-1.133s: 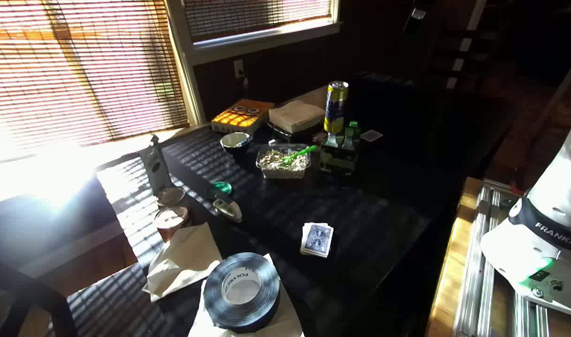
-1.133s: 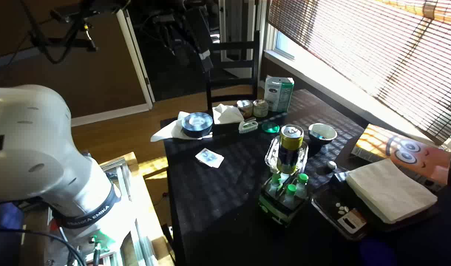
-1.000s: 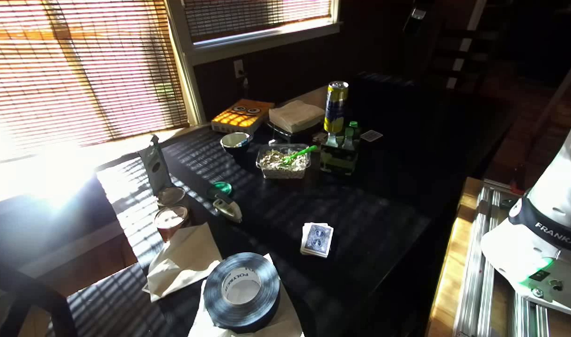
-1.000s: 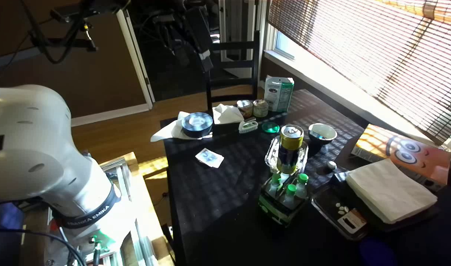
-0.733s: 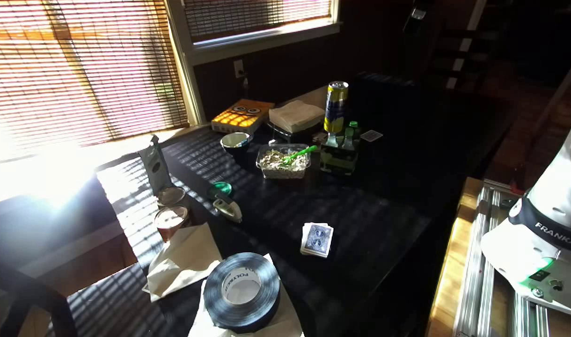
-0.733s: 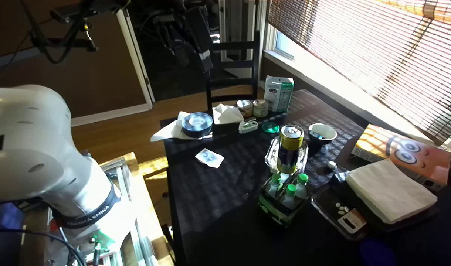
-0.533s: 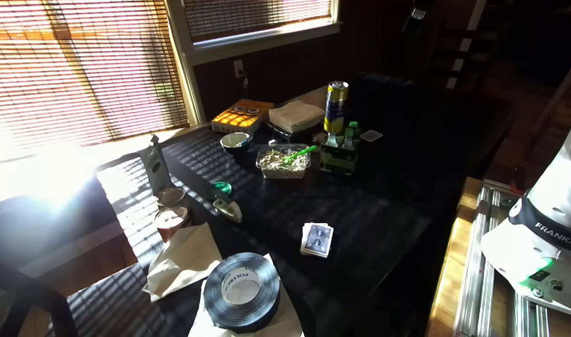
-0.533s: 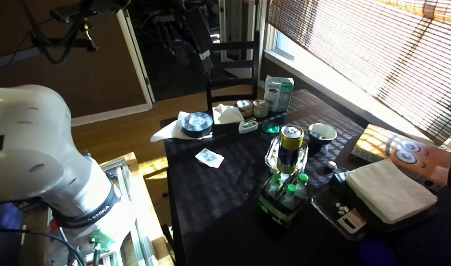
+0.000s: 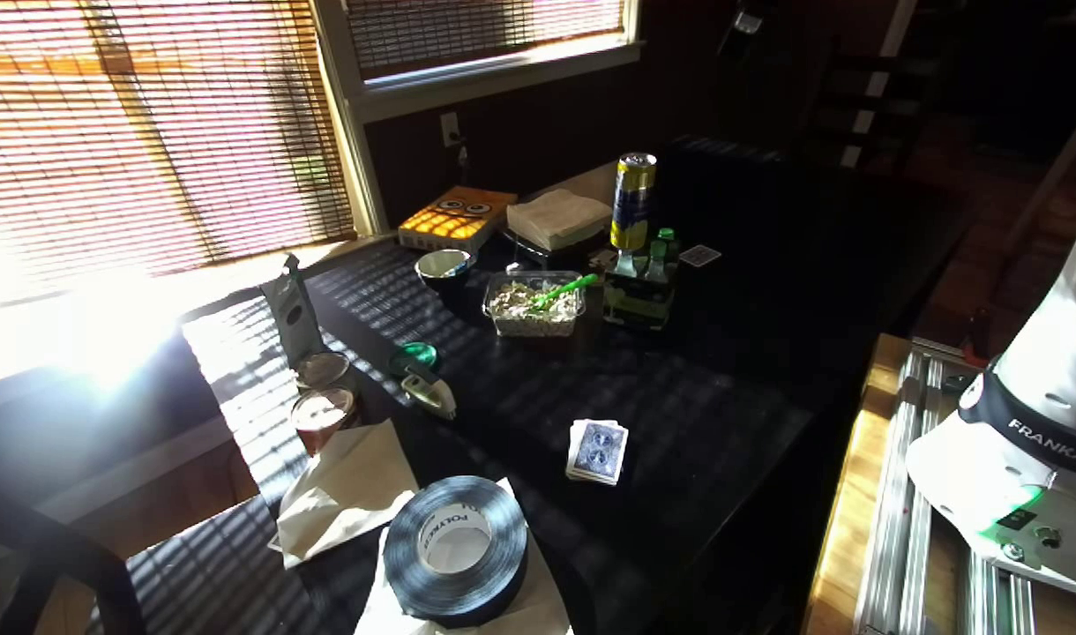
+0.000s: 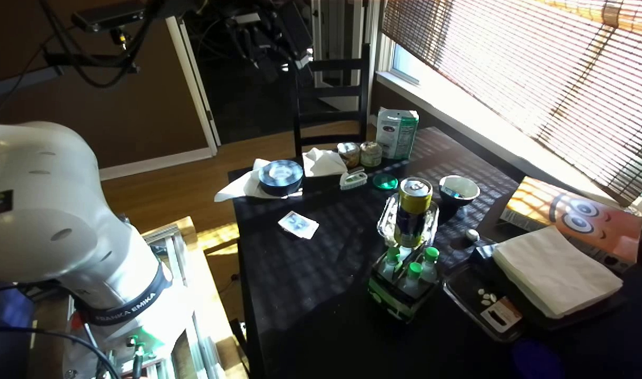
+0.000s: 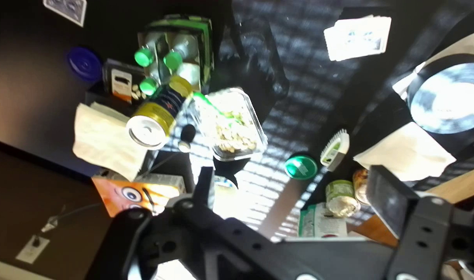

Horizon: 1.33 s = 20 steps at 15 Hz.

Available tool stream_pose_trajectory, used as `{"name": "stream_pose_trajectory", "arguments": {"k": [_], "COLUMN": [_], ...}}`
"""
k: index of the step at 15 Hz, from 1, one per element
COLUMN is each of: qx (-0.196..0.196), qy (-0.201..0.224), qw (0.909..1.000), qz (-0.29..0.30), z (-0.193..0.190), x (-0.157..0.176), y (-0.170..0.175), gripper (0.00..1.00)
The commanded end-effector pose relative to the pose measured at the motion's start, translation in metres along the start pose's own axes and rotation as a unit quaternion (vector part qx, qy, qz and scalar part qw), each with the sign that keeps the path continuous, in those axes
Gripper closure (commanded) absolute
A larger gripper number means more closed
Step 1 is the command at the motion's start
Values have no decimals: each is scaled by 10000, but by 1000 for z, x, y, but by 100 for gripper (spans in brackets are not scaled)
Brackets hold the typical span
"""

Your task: Put the can of food in the black and white bowl on the right.

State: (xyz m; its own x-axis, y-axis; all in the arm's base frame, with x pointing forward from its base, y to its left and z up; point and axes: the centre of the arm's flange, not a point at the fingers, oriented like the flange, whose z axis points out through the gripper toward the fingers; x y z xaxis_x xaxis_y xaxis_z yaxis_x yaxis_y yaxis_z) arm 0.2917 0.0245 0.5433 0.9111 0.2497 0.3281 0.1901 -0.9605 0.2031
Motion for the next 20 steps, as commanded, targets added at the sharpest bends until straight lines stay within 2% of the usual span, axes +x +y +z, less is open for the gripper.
{"name": "stream_pose_trajectory", "arguments": {"k": [1, 3, 5, 7, 9, 12, 16, 20], "qx": [353, 668, 895, 985, 1021, 905, 831, 524], "qy": [253, 533, 636, 532, 236, -144, -560, -901], "qw": [9973, 9921, 9869, 9828, 9794, 9829, 9855, 9901], "qz": [-587, -920, -1182, -1469, -1728, -1599, -1369, -938], "z": [24, 33, 43, 60, 79, 116, 177, 250], "x": [62, 81, 105, 130, 154, 188, 211, 215], "y": [-44, -67, -94, -125, -149, -176, -183, -166], "gripper": [0, 0, 0, 0, 0, 0, 0, 0]}}
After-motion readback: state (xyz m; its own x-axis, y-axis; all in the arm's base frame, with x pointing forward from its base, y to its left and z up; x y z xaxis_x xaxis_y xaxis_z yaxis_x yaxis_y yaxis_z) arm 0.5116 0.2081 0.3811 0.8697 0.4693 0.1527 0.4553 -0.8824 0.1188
